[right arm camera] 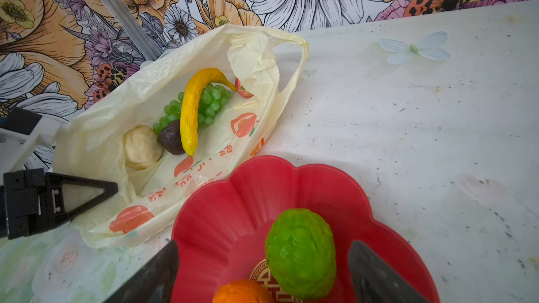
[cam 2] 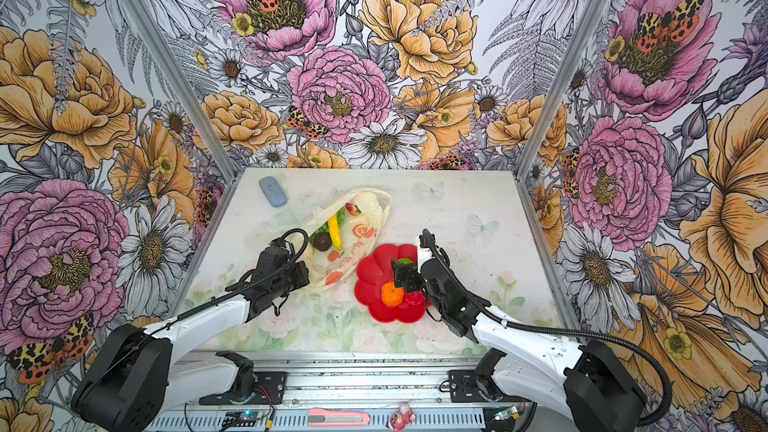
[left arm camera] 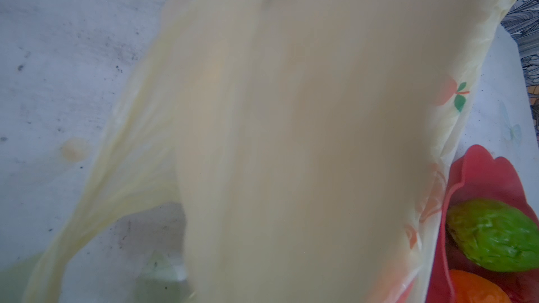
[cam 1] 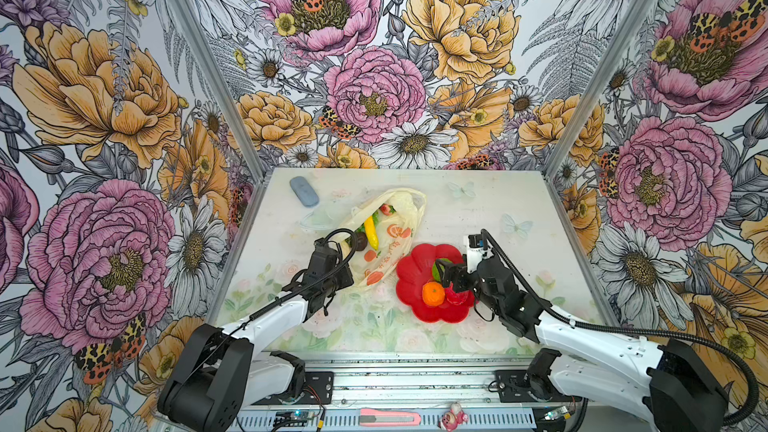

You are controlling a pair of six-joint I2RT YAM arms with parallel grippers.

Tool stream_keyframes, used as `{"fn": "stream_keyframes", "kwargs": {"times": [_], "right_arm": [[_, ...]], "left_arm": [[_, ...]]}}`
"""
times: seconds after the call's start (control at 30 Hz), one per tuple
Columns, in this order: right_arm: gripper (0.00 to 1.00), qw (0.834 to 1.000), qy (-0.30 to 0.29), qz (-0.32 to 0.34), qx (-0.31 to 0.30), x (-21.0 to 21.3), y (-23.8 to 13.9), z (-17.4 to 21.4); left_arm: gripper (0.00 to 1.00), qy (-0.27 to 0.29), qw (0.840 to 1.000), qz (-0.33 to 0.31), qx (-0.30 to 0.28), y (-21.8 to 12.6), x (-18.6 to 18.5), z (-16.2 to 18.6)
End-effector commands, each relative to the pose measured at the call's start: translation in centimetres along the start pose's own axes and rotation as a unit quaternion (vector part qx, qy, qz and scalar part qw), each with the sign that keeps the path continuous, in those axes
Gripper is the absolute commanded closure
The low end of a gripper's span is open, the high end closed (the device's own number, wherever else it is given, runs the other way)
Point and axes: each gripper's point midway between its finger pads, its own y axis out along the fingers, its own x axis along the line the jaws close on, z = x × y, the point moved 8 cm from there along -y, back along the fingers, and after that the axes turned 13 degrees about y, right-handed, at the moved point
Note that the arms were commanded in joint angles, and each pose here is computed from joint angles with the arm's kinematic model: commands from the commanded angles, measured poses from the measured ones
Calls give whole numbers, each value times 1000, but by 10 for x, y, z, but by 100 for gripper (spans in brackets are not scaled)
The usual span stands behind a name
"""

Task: Take the fake fruits out of the plastic bag
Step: 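Reach the right gripper into the bag toward the dark brown plum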

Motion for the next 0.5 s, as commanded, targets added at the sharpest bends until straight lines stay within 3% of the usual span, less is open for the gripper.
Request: {"fn": "stream_keyframes", "kwargs": {"times": [0.0,0.17,0.47], "right_arm": [[11,998,47,-31,17,23,15,-13],[14,994,88,-43,38,54,48,-17],[19,987,84,-102,89,126,95,2]], "left_arm": [[98,-10,1000,1,-14,-4,2,-2],[99,-12,1000,17,-17,-7,-2,2],[100,-22,999,21,-35,-16,-2,2]]}}
